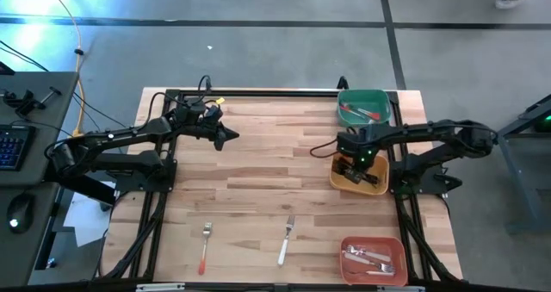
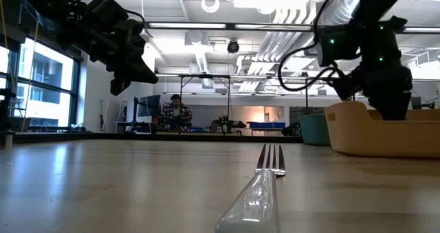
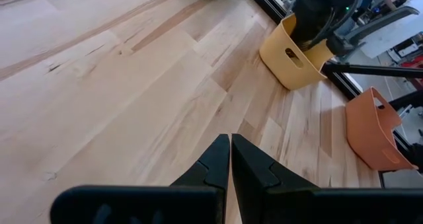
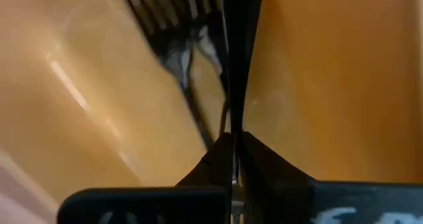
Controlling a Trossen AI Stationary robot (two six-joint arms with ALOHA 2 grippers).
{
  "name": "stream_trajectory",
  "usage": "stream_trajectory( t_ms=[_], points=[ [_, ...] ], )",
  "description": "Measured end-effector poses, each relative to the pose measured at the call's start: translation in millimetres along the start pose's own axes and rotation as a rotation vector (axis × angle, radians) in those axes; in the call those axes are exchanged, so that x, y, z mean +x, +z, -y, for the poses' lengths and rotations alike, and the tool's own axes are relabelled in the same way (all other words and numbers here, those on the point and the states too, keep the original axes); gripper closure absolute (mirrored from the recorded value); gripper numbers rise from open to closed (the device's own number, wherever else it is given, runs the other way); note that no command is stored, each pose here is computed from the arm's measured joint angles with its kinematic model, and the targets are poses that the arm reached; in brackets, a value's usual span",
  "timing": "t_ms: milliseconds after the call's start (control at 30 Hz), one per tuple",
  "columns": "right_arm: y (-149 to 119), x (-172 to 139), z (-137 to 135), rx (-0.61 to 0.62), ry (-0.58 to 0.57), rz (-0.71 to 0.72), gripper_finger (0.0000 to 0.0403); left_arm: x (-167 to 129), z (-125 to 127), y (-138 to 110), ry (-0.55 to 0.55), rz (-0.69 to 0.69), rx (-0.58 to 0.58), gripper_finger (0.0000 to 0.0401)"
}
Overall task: Sort silverware by color (type)
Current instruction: Put the black fork into the yellow bin, then put the orange fork into the green bin
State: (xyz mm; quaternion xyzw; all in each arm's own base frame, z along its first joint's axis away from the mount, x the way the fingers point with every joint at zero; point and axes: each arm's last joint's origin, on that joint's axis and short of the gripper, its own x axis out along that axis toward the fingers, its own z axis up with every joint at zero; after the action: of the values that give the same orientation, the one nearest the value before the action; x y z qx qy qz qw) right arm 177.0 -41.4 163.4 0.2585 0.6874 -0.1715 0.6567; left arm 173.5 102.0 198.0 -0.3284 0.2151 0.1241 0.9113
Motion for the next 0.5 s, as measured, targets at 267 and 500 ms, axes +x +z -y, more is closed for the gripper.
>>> stream_trajectory(
  t_ms=[267, 500],
  points=[
    [0.4, 1.7, 2.7, 0.0, -0.019, 0.012, 0.0383, 0.0, -0.4, 0.0, 0.012, 0.005, 0.0, 0.0392],
    [4.9, -20.8, 0.3, -0.1, -0.092, 0.035, 0.0323, 4.3, 7.7, -4.1, 0.049, 0.007, 0.03, 0.0392]
  ],
)
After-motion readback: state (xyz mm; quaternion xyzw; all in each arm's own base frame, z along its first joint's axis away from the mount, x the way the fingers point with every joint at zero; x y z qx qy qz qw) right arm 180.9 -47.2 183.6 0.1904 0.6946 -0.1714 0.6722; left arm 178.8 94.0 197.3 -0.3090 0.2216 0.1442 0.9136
